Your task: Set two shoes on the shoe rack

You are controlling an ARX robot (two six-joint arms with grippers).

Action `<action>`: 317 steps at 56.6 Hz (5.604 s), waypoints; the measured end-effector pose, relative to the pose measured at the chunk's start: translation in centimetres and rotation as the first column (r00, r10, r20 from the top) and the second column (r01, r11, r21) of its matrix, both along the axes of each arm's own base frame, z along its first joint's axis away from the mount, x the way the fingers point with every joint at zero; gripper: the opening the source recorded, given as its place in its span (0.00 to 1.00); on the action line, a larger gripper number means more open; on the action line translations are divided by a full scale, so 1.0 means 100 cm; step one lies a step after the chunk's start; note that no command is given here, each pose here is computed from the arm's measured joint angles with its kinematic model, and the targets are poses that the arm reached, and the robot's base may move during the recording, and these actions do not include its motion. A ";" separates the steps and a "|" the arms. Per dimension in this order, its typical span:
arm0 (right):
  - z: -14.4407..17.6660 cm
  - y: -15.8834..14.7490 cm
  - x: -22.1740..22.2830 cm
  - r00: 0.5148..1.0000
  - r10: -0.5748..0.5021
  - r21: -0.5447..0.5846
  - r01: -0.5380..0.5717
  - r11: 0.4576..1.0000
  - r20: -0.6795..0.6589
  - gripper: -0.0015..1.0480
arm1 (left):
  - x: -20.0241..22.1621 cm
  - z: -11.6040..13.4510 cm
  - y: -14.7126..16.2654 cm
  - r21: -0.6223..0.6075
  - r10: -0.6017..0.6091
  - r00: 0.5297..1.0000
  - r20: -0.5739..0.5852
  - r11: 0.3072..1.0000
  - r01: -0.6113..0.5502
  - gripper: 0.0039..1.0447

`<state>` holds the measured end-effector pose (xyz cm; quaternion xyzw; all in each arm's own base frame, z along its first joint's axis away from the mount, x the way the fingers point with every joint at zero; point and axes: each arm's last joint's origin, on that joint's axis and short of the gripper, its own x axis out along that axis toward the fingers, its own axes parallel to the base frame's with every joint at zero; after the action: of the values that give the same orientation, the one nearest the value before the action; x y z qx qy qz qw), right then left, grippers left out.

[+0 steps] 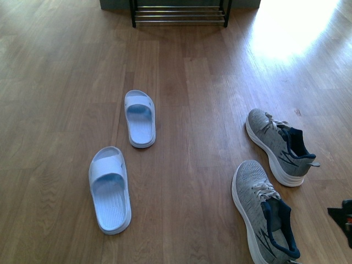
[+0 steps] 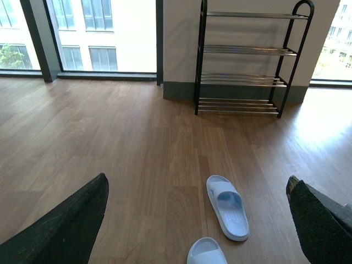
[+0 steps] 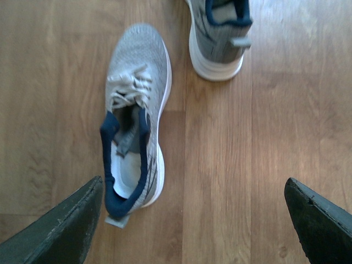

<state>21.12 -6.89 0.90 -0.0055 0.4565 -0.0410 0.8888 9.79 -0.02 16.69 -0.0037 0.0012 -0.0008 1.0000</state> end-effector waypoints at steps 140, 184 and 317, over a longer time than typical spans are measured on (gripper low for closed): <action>0.126 -0.039 -0.011 0.939 -0.264 0.392 0.163 0.906 0.221 0.01 | 0.000 0.000 0.000 0.000 0.000 1.000 0.000 1.000 0.000 0.91; 0.228 -0.042 -0.083 0.812 -0.346 0.476 0.097 0.874 0.470 0.01 | 0.000 0.000 0.000 0.000 0.000 1.000 0.000 1.000 0.000 0.91; 0.228 -0.042 -0.084 0.812 -0.342 0.472 0.093 0.876 0.474 0.01 | 0.235 -0.186 -0.190 0.173 0.029 0.551 -0.834 0.962 0.212 0.91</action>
<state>12.77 -11.05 23.70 0.2548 0.1804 -0.0439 0.9490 33.29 -18.99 -1.91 0.1242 0.4725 -0.0511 0.8710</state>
